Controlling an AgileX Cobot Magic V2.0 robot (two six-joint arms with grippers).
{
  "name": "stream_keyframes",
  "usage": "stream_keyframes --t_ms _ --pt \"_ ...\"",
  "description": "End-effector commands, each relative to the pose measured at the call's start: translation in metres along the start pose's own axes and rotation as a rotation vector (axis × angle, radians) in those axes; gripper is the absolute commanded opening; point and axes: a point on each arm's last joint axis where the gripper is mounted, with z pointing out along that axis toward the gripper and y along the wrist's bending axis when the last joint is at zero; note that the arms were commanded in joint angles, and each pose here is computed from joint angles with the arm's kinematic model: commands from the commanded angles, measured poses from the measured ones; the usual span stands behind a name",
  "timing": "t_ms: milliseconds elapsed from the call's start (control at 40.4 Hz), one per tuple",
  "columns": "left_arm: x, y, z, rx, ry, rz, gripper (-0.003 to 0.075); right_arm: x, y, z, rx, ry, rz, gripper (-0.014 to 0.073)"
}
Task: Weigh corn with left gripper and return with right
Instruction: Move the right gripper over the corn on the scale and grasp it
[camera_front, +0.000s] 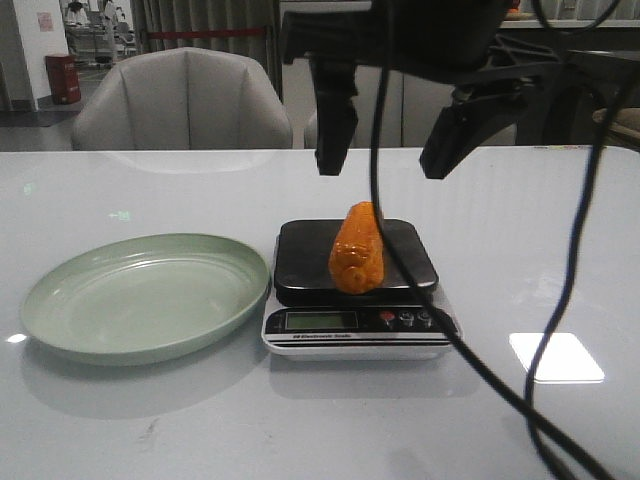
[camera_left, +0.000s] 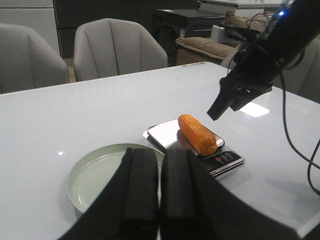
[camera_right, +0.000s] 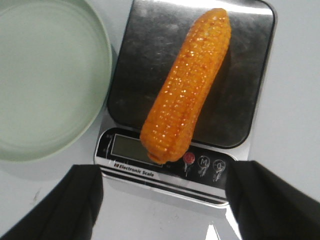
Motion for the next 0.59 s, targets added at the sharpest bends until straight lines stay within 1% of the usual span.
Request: stream_keyframes --t_ms 0,223,495,569 --pt "-0.013 -0.001 -0.007 0.017 -0.117 -0.001 0.0121 -0.018 0.010 -0.009 -0.008 -0.070 0.061 0.0606" --pt "-0.013 -0.001 -0.007 0.017 -0.117 -0.001 0.0121 -0.025 0.015 0.025 0.053 0.013 0.152 0.0606" --pt "-0.013 -0.001 -0.007 0.017 -0.117 -0.001 0.0121 -0.022 0.015 0.058 0.115 0.093 0.173 0.0606" --pt "-0.013 -0.001 -0.007 0.017 -0.117 -0.001 0.0121 -0.022 0.015 0.062 0.115 0.095 0.177 0.0579"
